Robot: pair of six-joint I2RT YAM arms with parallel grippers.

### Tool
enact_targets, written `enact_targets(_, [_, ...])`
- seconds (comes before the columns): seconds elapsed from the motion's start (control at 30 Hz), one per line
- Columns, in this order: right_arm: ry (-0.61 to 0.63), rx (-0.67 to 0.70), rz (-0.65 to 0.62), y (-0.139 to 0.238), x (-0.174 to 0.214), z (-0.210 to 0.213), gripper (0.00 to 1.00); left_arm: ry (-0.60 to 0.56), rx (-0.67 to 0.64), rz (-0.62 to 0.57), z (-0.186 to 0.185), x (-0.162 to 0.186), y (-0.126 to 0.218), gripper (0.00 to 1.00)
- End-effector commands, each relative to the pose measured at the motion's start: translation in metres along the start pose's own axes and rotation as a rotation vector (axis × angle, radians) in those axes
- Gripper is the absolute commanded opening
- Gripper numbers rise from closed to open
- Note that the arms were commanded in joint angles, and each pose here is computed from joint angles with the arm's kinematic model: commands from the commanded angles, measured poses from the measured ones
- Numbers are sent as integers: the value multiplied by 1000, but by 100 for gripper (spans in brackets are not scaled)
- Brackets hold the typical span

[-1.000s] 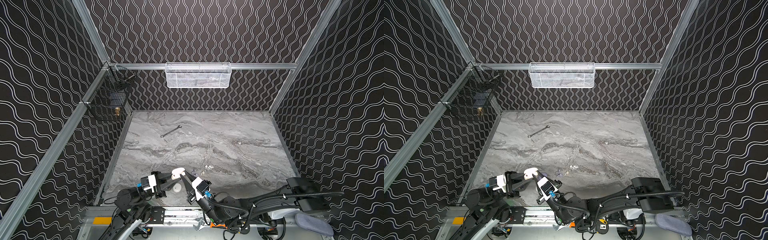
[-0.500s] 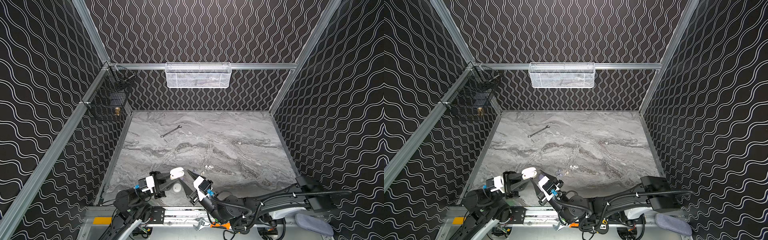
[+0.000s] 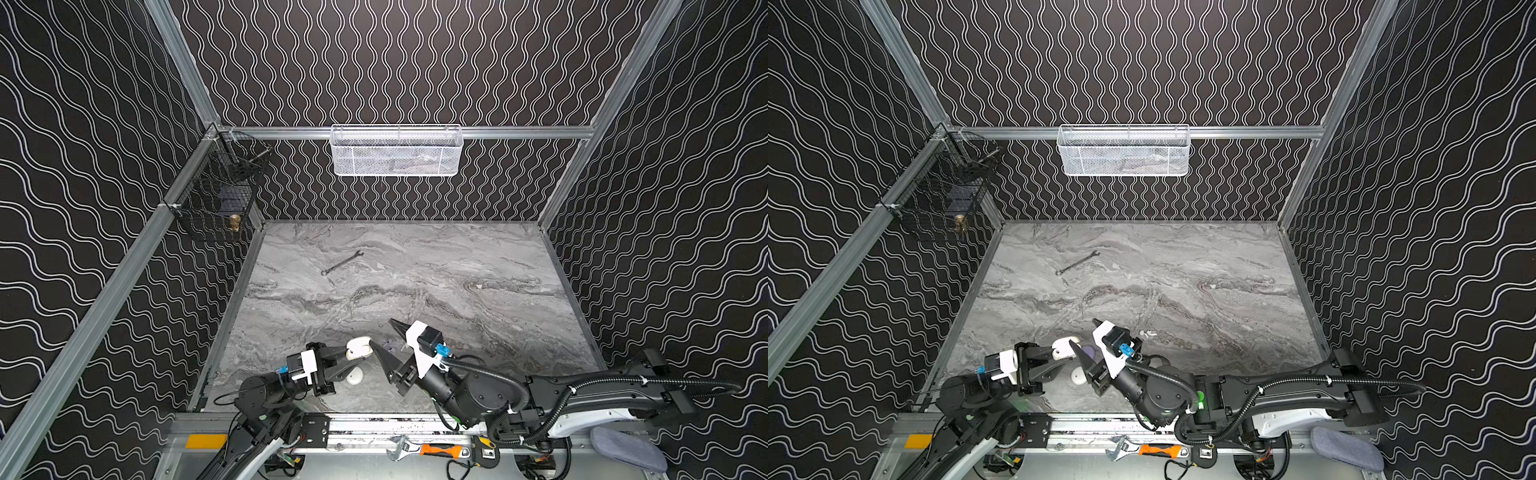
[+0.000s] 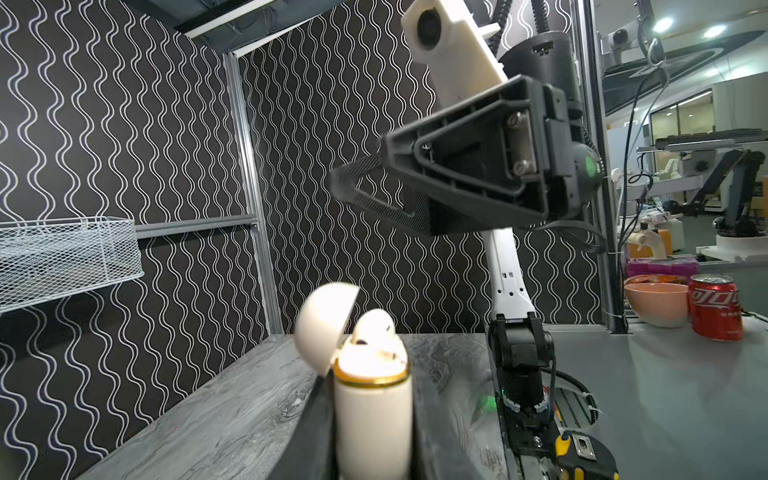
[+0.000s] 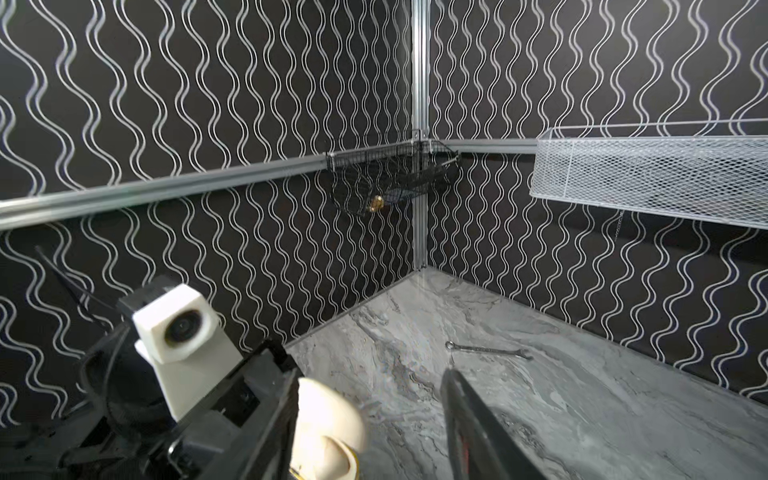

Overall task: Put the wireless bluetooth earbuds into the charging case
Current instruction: 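Raise the right gripper away from the case while the left holds it, then swing the right gripper over the loose earbuds on the table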

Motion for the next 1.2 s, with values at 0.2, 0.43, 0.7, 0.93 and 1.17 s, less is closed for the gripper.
enact_targets(0.2, [29,-86,142,-14,36,10,56,-6,59,-11,-8,-7,-2,0])
enact_targets(0.43, [27,-47,181,-25,45,-1,56,-14,72,-7,-12,-9,-2,0])
enact_targets(0.7, [-19,-27,208,-31,48,-16,56,-19,71,-9,-12,-7,0,0])
enact_targets(0.93, [-66,-36,227,-34,37,-13,58,-12,68,3,-8,1,-2,0])
enact_targets(1.17, [-81,-37,238,-38,30,-11,62,-2,54,15,-4,8,-3,0])
Point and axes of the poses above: each gripper's point midway between its finger pads, its own y axis back along the fingers, its own z axis along the line the jaws close on, x = y × z, the point moved 2 cm from there along y, back along the fingers, and after that the axes turned 8 degrees about y, right-handed, at the moved point
